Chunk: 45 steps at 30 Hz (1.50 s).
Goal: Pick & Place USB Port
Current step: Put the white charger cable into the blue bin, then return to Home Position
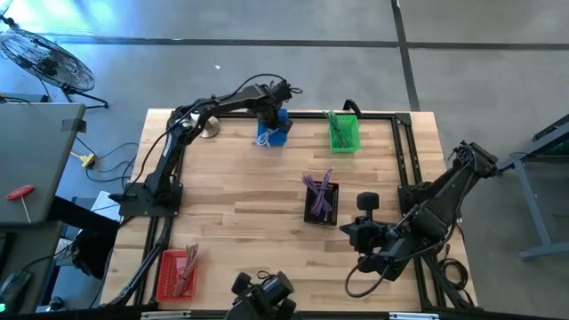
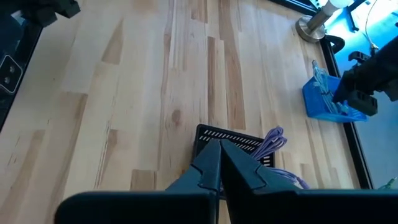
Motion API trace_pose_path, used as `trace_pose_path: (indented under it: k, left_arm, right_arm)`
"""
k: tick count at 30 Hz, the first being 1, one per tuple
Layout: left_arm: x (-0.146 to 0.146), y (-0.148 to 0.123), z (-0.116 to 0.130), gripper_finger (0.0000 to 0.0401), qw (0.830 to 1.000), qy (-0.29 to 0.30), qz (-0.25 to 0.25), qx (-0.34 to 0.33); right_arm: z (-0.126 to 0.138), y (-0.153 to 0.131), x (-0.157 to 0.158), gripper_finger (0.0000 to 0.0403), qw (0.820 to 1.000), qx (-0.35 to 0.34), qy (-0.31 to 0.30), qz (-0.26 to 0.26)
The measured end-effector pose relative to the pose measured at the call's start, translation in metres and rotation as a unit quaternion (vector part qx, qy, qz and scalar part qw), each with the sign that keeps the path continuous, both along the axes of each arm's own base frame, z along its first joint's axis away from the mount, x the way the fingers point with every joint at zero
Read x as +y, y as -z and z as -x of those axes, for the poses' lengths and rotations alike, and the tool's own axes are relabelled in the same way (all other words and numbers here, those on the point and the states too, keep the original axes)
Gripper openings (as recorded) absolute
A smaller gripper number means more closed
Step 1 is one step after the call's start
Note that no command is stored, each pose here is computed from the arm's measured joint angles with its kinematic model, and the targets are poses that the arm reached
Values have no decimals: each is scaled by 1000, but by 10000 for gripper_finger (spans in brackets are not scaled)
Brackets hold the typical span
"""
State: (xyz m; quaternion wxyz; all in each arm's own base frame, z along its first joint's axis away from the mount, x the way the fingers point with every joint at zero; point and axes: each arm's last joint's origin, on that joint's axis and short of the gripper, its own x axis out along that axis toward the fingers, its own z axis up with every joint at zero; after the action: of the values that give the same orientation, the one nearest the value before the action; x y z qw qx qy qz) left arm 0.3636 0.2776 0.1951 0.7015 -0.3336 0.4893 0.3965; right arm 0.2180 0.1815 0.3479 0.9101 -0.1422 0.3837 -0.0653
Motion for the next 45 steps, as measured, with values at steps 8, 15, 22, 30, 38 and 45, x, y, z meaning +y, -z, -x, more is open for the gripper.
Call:
trace_pose_path:
  k: [8,15,22,30,38,45]
  left_arm:
    - [1,8,2,10,1000,-2,14,-13]
    - [1,-16,1,33,999,33,7,-20]
    - [-7,-47,-3,35,994,108,19,-21]
    - [-18,-84,-5,35,990,132,37,-36]
    - [-43,-130,0,35,977,208,33,-13]
    - [-109,-210,48,30,963,261,-67,17]
  right_arm:
    - [0,0,0,3,1000,-3,3,1]
    - [-3,0,-4,1,1000,-8,13,9]
    - [-3,-1,-4,3,1000,-9,14,10]
    - [-2,1,-3,7,1000,17,-12,3]
    - [-2,1,-3,4,999,15,-26,34]
    - [-3,-7,-19,2,995,-9,1,96]
